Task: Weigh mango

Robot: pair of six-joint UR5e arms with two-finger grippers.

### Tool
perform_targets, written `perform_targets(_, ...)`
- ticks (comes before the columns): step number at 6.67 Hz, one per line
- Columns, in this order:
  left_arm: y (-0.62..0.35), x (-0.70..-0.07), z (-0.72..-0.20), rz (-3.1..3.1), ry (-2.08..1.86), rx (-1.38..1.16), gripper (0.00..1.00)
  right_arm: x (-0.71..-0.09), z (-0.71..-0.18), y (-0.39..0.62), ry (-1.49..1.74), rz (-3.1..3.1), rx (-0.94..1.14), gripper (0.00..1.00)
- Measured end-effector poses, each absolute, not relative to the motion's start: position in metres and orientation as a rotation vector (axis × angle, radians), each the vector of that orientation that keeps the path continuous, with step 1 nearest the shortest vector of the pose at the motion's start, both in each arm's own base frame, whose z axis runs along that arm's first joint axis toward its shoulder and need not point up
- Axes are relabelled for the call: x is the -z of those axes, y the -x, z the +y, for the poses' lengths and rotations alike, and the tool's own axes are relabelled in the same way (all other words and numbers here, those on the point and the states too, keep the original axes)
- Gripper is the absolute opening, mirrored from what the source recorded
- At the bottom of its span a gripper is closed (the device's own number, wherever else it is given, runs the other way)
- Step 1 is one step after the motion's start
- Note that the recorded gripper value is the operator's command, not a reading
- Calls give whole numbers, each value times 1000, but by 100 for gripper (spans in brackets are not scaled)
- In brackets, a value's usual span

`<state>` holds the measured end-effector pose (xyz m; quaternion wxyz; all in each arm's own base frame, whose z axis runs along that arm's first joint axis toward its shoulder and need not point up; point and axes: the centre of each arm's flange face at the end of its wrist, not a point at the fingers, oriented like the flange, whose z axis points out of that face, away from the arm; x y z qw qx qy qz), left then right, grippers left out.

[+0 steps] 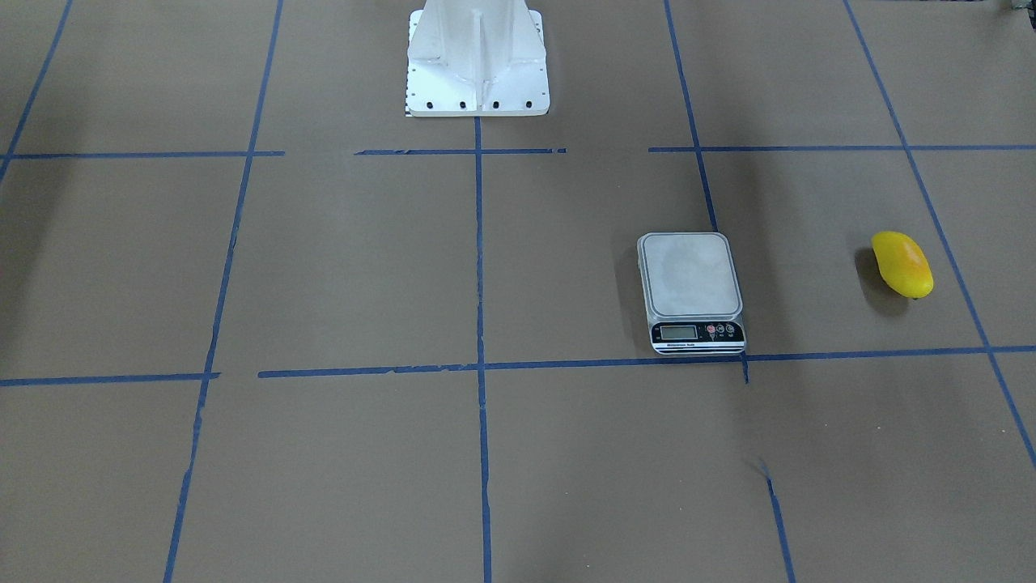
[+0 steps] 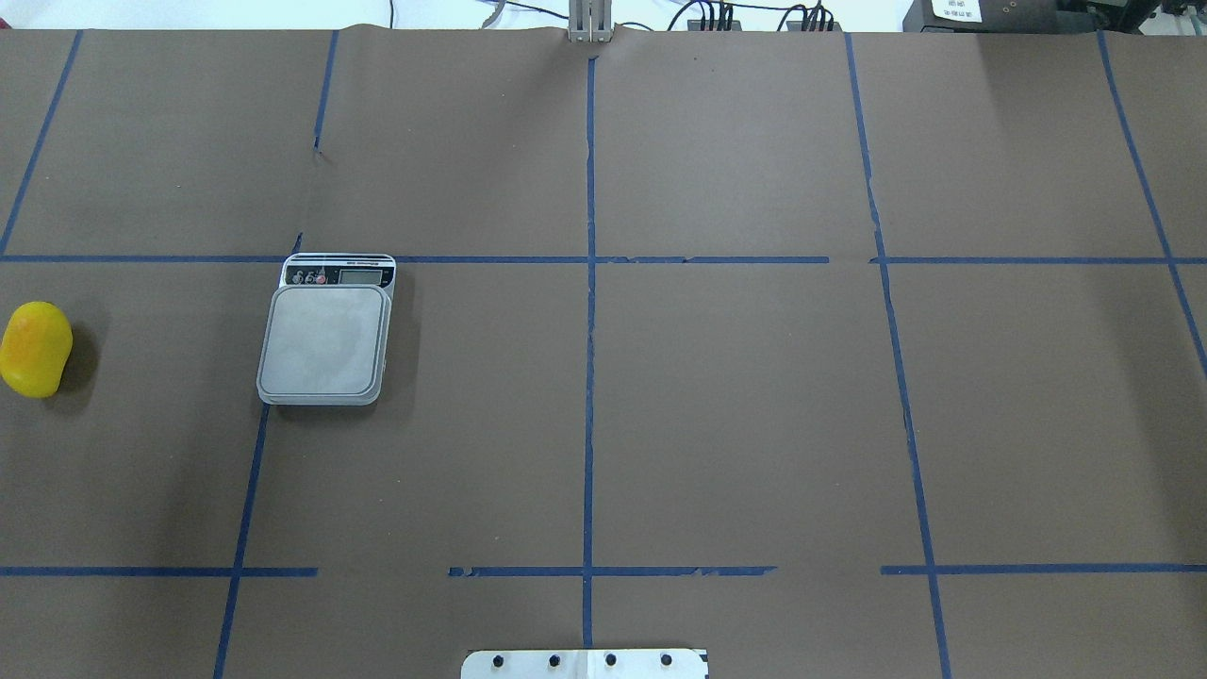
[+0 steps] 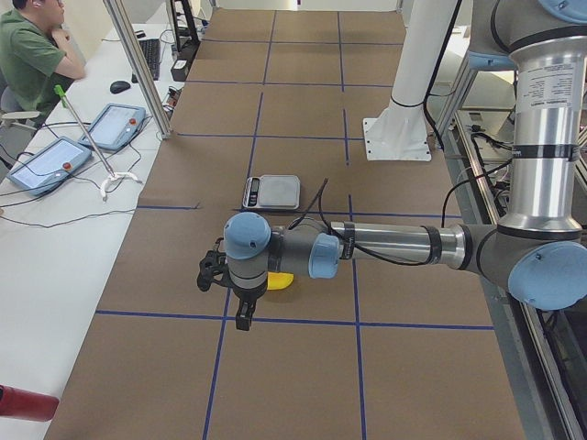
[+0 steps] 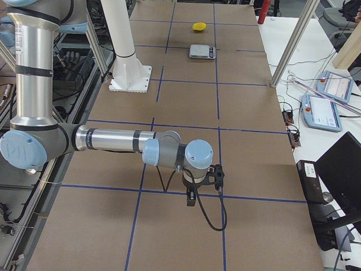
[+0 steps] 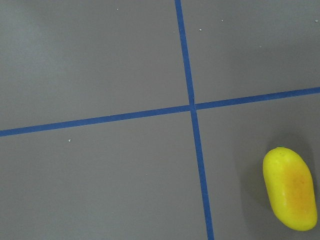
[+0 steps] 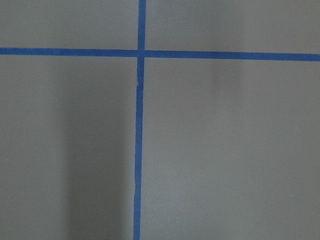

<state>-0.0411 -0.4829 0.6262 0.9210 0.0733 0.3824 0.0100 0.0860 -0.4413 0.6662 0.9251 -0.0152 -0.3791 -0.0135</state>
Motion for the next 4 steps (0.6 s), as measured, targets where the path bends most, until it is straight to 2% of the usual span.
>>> perform_targets(4, -103, -616, -469, 867, -98, 61, 100, -666, -441, -86, 32, -778, 27, 100)
